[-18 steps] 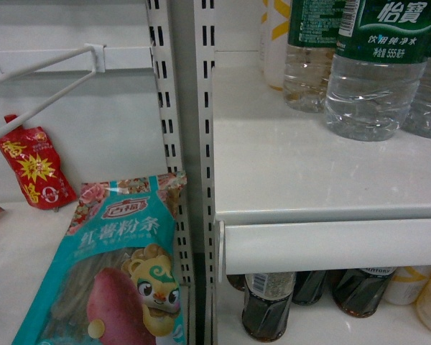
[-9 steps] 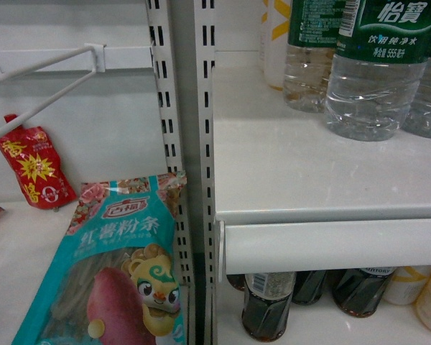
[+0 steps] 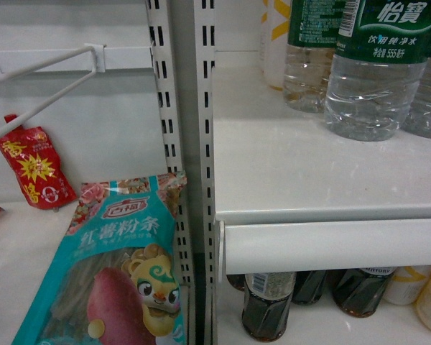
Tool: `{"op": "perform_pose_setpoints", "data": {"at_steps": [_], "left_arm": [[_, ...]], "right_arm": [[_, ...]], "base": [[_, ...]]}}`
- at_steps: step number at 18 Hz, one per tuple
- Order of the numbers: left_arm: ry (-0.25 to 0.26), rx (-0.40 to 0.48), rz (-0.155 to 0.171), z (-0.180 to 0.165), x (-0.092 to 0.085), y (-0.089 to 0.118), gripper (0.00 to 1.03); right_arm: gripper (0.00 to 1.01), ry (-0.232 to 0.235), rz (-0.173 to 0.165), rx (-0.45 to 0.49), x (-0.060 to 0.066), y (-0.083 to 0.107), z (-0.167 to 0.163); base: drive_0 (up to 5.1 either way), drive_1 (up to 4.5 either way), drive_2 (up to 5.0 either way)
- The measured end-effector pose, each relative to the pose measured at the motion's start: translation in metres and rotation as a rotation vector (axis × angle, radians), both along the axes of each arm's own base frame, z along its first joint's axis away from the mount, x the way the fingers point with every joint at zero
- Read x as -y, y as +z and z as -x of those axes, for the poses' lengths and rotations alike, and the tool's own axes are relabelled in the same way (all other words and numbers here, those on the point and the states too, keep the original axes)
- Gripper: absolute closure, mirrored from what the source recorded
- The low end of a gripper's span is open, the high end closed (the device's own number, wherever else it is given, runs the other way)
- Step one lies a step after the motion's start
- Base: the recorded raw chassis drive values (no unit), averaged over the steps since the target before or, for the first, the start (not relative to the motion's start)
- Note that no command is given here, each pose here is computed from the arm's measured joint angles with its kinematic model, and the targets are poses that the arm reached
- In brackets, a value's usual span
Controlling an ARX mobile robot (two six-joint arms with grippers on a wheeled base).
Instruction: Move water from second to third shelf
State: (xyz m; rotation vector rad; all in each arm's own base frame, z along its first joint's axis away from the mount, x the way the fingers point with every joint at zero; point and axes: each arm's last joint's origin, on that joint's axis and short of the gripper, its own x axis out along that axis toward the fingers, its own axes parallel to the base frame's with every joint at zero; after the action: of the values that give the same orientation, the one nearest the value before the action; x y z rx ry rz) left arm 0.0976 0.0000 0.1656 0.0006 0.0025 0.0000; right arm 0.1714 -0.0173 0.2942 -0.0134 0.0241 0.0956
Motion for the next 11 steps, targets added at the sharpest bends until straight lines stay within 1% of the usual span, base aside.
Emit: {"op": "perform_pose_setpoints", "data": {"at_steps": [1, 2, 3, 4, 5, 6, 7, 8, 9, 11], "left_arm": [[0.000, 0.000, 0.000, 0.000, 0.000, 0.000, 0.05], [0.000, 0.000, 0.000, 0.000, 0.000, 0.000, 0.05], [0.000, 0.000, 0.000, 0.000, 0.000, 0.000, 0.05], [0.000, 0.000, 0.000, 0.000, 0.000, 0.000, 0.05], [0.000, 0.000, 0.000, 0.000, 0.000, 0.000, 0.05], [0.000, 0.000, 0.000, 0.000, 0.000, 0.000, 0.05], [0.000, 0.000, 0.000, 0.000, 0.000, 0.000, 0.05], [0.000, 0.000, 0.000, 0.000, 0.000, 0.000, 0.05], [0.000, 0.000, 0.000, 0.000, 0.000, 0.000, 0.05], [0.000, 0.000, 0.000, 0.000, 0.000, 0.000, 0.05]], "right_arm": [[0.10, -0.050, 0.003, 0.039, 0.000, -0.002, 0.002], [0.21, -0.082, 0.003, 0.047, -0.002, -0.012, 0.008], [0.34, -0.091, 0.002, 0.032, -0.005, -0.029, 0.015], [0.45, -0.112, 0.002, 0.021, -0.009, -0.040, 0.020], [0.56, -0.092, 0.002, 0.013, -0.017, -0.050, 0.025], [0.69, -0.074, 0.002, 0.013, -0.019, -0.059, 0.032], [0.82, -0.091, 0.002, 0.017, -0.018, -0.065, 0.038], [0.93, -0.094, 0.001, 0.029, -0.017, -0.070, 0.042], [0.99, -0.095, 0.001, 0.031, -0.017, -0.075, 0.045], [0.99, -0.094, -0.002, 0.021, -0.017, -0.088, 0.048]], "base": [[0.0, 0.00, 0.0], [0.0, 0.00, 0.0], [0.0, 0.00, 0.0], [0.0, 0.00, 0.0], [0.0, 0.00, 0.0], [0.0, 0.00, 0.0], [0.0, 0.00, 0.0], [0.0, 0.00, 0.0], [0.0, 0.00, 0.0], [0.0, 0.00, 0.0]]}}
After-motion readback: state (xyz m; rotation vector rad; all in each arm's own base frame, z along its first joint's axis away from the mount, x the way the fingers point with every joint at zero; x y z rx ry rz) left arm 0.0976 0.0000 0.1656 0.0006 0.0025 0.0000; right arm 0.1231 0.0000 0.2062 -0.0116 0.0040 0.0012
